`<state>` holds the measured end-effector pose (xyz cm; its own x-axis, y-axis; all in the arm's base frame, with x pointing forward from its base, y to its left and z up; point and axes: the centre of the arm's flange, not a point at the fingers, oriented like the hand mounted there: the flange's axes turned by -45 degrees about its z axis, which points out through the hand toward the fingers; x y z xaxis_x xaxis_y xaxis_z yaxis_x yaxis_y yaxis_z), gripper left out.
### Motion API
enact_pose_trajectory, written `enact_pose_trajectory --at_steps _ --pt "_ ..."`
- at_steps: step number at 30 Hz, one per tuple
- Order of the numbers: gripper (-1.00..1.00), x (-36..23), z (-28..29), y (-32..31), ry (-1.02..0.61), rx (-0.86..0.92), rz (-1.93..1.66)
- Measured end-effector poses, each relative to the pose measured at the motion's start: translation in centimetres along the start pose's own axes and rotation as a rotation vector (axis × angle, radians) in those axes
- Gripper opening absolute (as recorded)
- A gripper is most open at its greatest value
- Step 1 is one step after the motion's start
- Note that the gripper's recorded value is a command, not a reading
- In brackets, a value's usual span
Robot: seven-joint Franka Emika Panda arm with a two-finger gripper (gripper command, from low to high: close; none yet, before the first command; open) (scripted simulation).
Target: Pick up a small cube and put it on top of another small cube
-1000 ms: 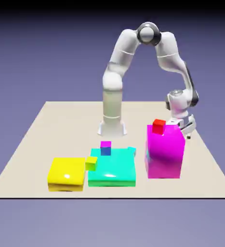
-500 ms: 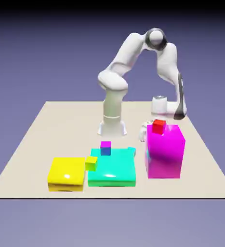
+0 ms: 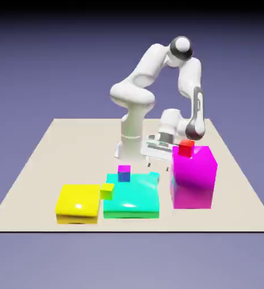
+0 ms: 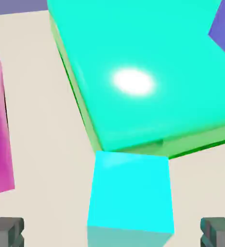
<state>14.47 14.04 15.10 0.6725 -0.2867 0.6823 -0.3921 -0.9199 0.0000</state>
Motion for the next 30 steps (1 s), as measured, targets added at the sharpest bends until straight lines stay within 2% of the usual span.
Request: enact_pose_trajectory --at_steps 7,8,10,17,24,30 --pt "0.00 -1.3 6.2 -0.1 0.001 0.001 0.000" --pt "-1.00 -1.4 6.5 0.0 0.000 0.000 0.000" --pt "-1.00 -1.4 6.5 0.0 0.000 0.000 0.000" --pt "-1.00 0.3 0.4 -0.3 -0.011 0.004 -0.020" --pt "-1.00 -0.6 -1.7 -14.4 -0.335 0.318 -0.010" --pt "-1.00 5.1 -6.8 -26.4 -0.513 0.644 0.057"
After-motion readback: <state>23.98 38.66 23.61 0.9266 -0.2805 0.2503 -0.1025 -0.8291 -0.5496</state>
